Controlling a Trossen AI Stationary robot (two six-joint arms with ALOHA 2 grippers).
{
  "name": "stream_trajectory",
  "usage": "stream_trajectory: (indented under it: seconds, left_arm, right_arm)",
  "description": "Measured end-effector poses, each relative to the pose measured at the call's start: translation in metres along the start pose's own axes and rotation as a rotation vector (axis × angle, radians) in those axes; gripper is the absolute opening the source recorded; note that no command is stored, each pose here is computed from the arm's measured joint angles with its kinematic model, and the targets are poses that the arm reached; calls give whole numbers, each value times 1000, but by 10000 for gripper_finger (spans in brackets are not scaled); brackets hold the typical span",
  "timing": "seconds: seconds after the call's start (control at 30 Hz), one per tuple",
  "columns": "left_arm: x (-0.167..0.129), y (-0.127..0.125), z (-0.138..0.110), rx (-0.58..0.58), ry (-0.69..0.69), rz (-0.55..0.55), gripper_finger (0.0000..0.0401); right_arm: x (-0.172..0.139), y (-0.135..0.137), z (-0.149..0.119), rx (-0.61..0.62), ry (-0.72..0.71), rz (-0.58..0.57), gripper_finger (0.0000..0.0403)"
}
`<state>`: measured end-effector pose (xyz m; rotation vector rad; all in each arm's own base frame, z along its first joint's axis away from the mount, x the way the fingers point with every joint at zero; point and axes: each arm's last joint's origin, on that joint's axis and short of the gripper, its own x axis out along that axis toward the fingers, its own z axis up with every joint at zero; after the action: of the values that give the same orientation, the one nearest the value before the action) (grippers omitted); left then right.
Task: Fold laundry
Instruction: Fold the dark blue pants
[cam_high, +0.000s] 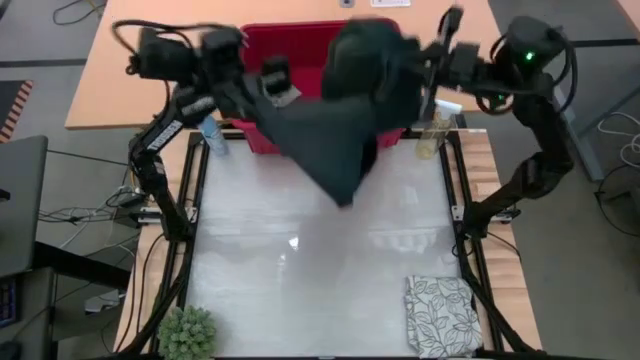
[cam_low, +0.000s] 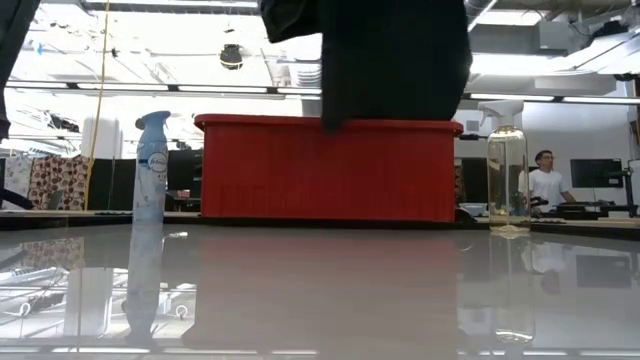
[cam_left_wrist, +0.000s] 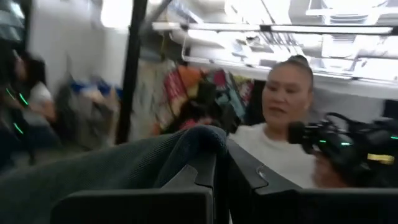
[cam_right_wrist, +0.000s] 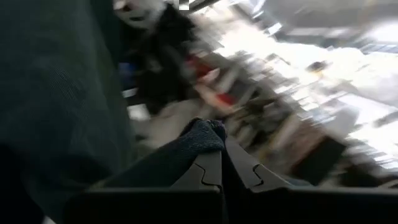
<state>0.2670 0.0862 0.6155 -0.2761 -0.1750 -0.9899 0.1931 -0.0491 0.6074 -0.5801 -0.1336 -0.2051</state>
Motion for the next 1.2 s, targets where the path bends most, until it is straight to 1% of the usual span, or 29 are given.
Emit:
stream_trajectory:
  seconds: [0.07, 0.13, 0.23, 0.3, 0.4, 0.47, 0.57, 0.63, 0.67, 0.73, 0.83, 0.93, 1.0, 1.07, 1.1, 1.2]
  left_arm:
    - [9, 9, -9, -79, 17, 16, 0]
    - [14, 19, -18, -168, 7, 83, 0]
    - [14, 34, -35, -335, -12, 260, 0]
    - [13, 40, -48, -393, -7, 425, 0]
    - [15, 35, -63, -364, 17, 735, 0]
    - [16, 25, -70, -305, 63, 919, 0]
    - [21, 13, -82, -226, 153, 1177, 0]
    - [28, 8, -92, -197, 221, 1299, 0]
    - [31, 6, -97, -191, 257, 1336, 0]
    - [37, 2, -107, -194, 325, 1376, 0]
    - [45, 4, -119, -184, 397, 1443, 0]
    - [48, 8, -132, -178, 475, 1548, 0]
    - [46, 8, -139, -209, 522, 1612, 0]
    - [44, 7, -143, -247, 533, 1644, 0]
    - [46, 9, -145, -241, 530, 1641, 0]
    - [55, 8, -147, -161, 524, 1600, 0]
  right_arm:
    - [-3, 12, 0, 63, 37, 80, 20]
    - [-3, 23, 0, 142, 74, 150, 20]
    - [-4, 39, -1, 263, 142, 244, 20]
    - [-1, 50, -3, 335, 196, 304, 20]
    - [3, 69, -6, 414, 273, 392, 20]
    - [3, 80, -7, 419, 328, 437, 20]
    - [7, 97, -15, 400, 468, 428, 20]
    - [16, 111, -24, 391, 578, 434, 19]
    - [20, 118, -29, 392, 625, 450, 19]
    - [33, 133, -38, 385, 701, 480, 19]
    - [51, 154, -51, 329, 779, 531, 19]
    - [67, 172, -62, 235, 800, 608, 21]
    - [74, 180, -67, 234, 776, 725, 24]
    - [77, 177, -70, 263, 733, 820, 24]
    - [77, 173, -72, 276, 722, 844, 23]
    - [70, 156, -72, 323, 696, 863, 20]
